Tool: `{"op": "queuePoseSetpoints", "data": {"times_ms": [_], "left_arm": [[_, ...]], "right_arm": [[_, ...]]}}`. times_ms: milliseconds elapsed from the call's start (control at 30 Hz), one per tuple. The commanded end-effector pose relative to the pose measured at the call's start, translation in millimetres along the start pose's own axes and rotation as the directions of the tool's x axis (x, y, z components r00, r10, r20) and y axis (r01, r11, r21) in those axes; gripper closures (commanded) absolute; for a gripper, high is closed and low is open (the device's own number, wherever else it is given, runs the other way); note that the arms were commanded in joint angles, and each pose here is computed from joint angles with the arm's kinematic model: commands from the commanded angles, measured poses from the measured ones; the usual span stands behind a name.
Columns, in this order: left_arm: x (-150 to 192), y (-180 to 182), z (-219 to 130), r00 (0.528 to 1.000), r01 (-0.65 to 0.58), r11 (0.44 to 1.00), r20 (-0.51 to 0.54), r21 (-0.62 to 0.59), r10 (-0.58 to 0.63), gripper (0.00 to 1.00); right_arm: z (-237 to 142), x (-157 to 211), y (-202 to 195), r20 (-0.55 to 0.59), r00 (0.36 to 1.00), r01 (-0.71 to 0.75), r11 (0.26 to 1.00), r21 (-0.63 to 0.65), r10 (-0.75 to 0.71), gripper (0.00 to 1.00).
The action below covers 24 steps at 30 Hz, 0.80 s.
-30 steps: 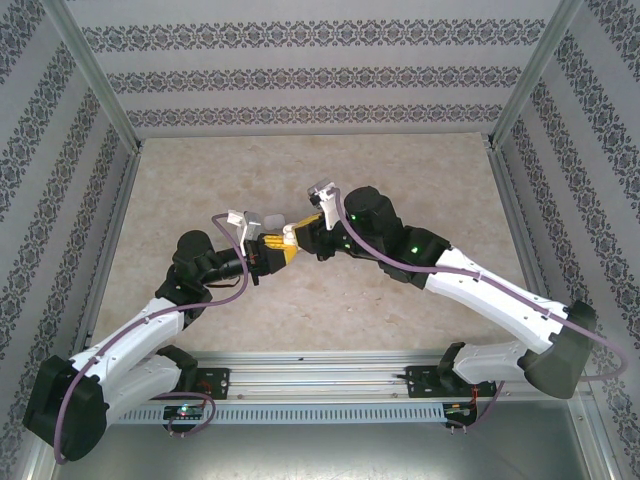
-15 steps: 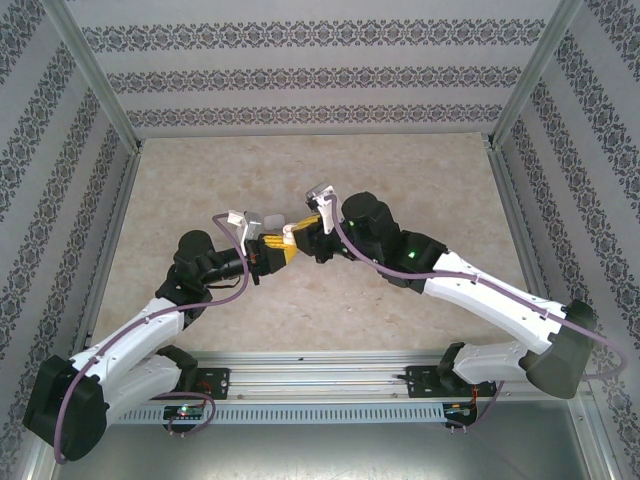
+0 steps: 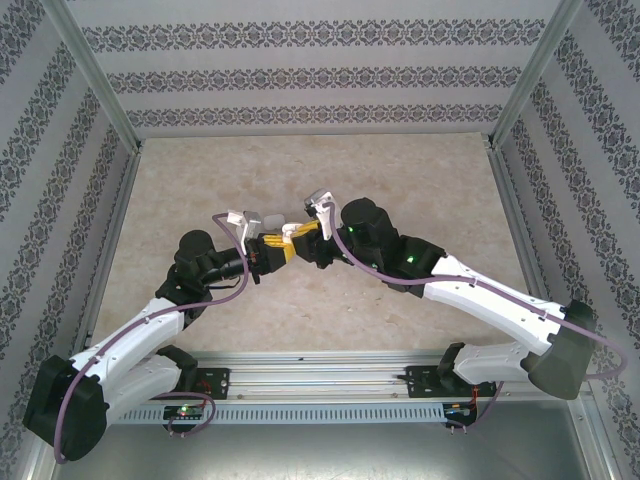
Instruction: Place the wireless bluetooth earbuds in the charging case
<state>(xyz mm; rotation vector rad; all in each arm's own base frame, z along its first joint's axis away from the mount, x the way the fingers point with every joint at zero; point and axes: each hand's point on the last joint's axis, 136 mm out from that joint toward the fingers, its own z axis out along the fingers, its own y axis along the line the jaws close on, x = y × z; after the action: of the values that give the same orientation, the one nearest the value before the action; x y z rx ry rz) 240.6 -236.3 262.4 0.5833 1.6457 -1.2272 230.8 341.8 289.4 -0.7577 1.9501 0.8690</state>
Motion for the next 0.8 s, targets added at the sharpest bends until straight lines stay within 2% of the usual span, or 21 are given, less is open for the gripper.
{"op": "queuePoseSetpoints", "data": {"times_ms": [0,100,367,633,767], "left_arm": [[-31,-16,-2,0.992,-0.075,0.997,0.101,0.031,0.072,1.00],[-29,-15,-3,0.993,-0.072,0.997,0.097,0.028,0.069,1.00],[-27,-14,-3,0.994,-0.067,0.997,0.091,0.022,0.065,1.00],[-26,-14,-3,0.994,-0.064,0.998,0.088,0.026,0.061,1.00],[-26,-15,-3,0.995,-0.061,0.998,0.084,0.030,0.058,1.00]], "right_arm": [[6,26,3,-0.094,0.995,-0.020,1.000,-0.011,0.018,0.63],[0,14,3,-0.074,0.996,-0.039,0.999,0.011,0.040,0.53],[-27,-21,0,-0.005,0.993,-0.120,0.990,0.072,0.120,0.41],[-33,-28,0,-0.020,0.975,-0.221,0.974,0.050,0.222,0.39],[-25,-23,1,-0.058,0.964,-0.257,0.966,0.022,0.258,0.45]]}}
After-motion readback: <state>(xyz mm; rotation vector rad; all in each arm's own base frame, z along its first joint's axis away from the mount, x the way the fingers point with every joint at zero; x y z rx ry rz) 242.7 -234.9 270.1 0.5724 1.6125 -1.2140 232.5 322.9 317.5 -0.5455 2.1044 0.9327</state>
